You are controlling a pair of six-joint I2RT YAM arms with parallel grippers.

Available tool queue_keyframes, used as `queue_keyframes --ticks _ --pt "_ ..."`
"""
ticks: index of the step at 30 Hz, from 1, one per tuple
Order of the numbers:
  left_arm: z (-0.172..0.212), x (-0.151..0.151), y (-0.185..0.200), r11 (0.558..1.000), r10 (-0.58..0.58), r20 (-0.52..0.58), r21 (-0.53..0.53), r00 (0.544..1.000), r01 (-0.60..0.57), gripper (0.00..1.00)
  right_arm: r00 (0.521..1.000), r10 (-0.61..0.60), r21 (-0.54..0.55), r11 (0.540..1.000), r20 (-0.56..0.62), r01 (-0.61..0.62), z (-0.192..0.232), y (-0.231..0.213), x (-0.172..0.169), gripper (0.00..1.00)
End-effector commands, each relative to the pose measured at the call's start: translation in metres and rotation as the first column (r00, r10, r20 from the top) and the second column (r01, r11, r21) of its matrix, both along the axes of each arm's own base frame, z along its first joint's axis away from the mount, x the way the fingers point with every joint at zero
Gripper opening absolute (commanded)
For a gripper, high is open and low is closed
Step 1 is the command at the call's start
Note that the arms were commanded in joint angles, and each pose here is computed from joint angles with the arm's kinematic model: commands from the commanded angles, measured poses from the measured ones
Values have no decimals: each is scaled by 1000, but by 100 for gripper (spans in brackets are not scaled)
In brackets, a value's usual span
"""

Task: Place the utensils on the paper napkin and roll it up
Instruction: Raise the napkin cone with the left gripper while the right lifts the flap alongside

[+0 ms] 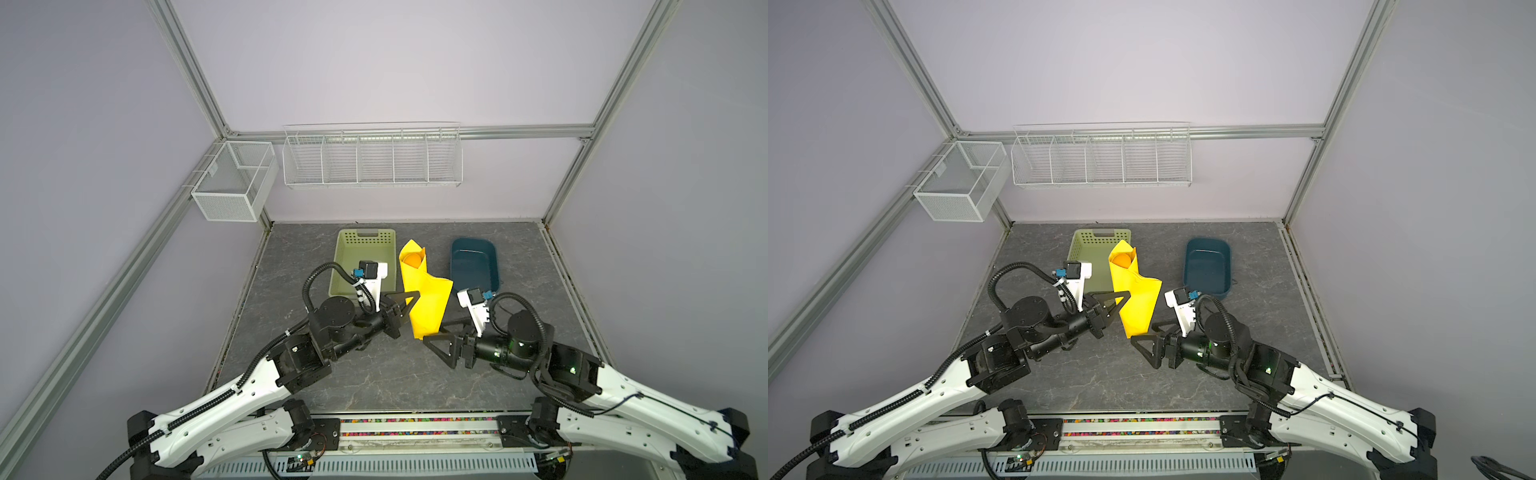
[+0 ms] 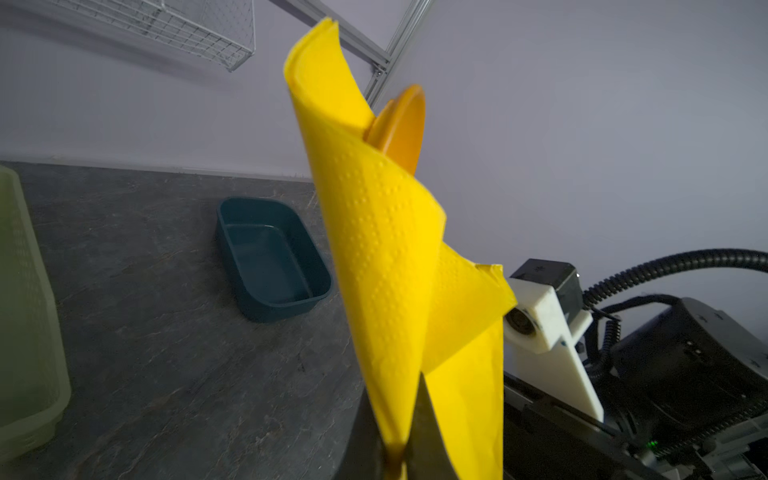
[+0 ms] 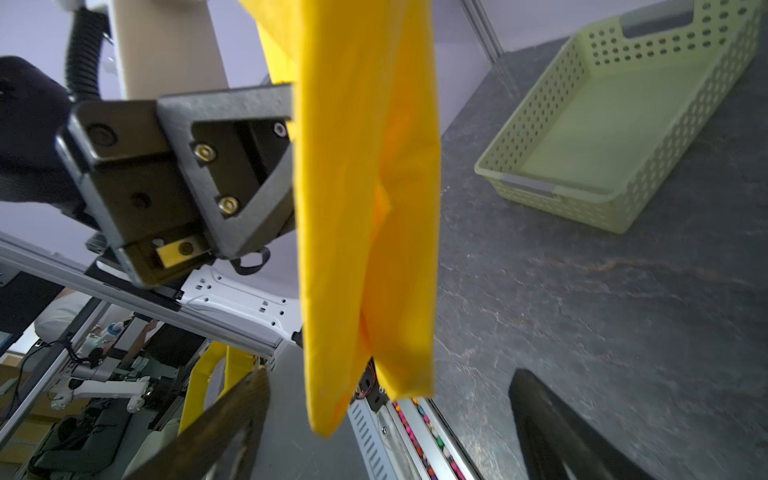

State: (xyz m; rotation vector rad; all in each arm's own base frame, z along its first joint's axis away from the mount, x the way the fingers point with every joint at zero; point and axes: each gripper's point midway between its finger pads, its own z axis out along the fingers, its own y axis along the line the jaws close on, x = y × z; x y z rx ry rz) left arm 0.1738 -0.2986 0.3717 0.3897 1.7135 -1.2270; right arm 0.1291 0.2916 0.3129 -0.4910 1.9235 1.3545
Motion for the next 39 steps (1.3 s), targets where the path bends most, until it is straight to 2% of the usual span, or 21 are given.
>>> queue_keyframes --ticks 1,6,13,26,36,38,39 --pt "30 -8 -5 997 -60 97 -37 993 64 2 993 51 92 994 109 -61 39 7 -5 93" --pt "51 -15 -4 992 -81 146 -85 986 94 2 993 36 119 992 111 -49 52 12 0 86" --pt "79 -20 4 986 -67 220 -135 973 99 2 993 27 158 986 115 -45 59 12 1 57" --pt "100 -24 12 977 -49 274 -188 960 103 3 981 44 232 969 189 -88 78 13 -5 30" --pt "114 -24 22 968 -3 294 -239 956 77 14 970 55 227 968 236 -110 87 13 -7 10" --pt "115 -24 22 967 -6 291 -241 957 79 20 966 50 222 969 255 -109 90 11 -8 6" --pt "115 -24 23 967 -4 287 -242 958 77 26 962 48 219 970 268 -109 92 10 -9 6"
